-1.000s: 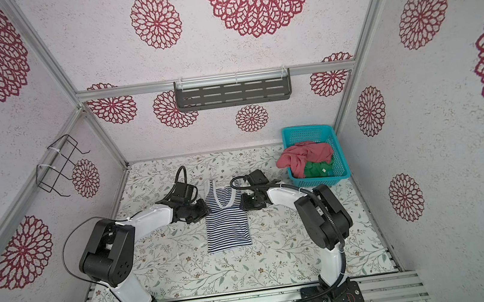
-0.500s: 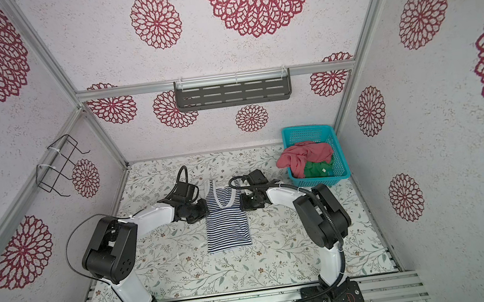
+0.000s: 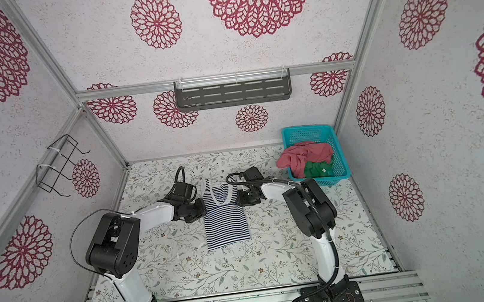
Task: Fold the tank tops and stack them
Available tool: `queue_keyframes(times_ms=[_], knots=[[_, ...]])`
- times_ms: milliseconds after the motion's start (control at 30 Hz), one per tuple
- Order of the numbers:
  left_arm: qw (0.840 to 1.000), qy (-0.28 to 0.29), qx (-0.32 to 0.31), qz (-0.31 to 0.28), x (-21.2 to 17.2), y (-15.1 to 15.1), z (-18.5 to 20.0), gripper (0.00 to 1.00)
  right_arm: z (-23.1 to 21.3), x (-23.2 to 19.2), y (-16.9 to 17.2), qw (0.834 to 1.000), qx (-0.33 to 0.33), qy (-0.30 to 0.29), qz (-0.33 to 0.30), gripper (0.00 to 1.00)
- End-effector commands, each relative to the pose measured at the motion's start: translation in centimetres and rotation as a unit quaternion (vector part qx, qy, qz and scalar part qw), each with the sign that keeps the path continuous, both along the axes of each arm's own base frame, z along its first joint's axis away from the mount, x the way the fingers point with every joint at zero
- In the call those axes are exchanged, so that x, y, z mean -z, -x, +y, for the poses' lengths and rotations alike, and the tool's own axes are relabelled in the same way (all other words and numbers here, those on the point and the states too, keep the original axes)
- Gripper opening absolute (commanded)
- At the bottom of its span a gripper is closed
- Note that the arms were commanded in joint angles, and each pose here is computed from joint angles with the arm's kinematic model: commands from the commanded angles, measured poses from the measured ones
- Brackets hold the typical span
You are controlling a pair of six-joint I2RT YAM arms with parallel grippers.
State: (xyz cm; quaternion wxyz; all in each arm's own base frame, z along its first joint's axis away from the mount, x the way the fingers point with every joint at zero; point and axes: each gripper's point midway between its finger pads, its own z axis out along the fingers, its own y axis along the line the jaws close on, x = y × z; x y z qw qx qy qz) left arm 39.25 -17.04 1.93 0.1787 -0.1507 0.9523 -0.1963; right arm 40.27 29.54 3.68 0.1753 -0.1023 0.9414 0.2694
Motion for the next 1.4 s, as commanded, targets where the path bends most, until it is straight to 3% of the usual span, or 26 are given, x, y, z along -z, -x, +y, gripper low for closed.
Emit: queue_keyframes(times_ms=[0,100,233,500,767,1067,1367], knots=[[0.999,-0.019,-0.016,-0.03,-3.2,-0.4,1.5,0.27,-1.1,-3.7,-0.5,0.999,0.001,0.013,-0.039,0.54],[0.999,-0.018,-0.018,-0.043,-5.7,0.9,2.0,0.43,-2.5,-5.9,0.9,0.999,0.003,0.031,-0.041,0.65],[0.999,-0.006,-0.02,-0.025,-6.4,5.1,1.8,0.54,-4.7,-5.8,5.0,0.999,0.021,0.041,0.006,0.68],[0.995,0.078,-0.03,0.049,-4.3,14.2,-0.4,0.62,-5.5,-3.7,14.1,0.995,0.038,0.009,0.097,0.5],[0.984,0.14,-0.067,0.087,-1.4,17.5,-2.1,0.59,-4.1,-1.7,17.1,0.988,0.059,-0.057,0.132,0.45],[0.975,0.135,-0.089,0.149,2.1,20.2,-2.3,0.5,-3.4,-0.2,17.7,0.984,0.068,-0.081,0.145,0.41],[0.976,0.105,-0.097,0.164,3.0,21.5,-1.1,0.45,-3.1,0.6,18.0,0.982,0.071,-0.082,0.156,0.39]])
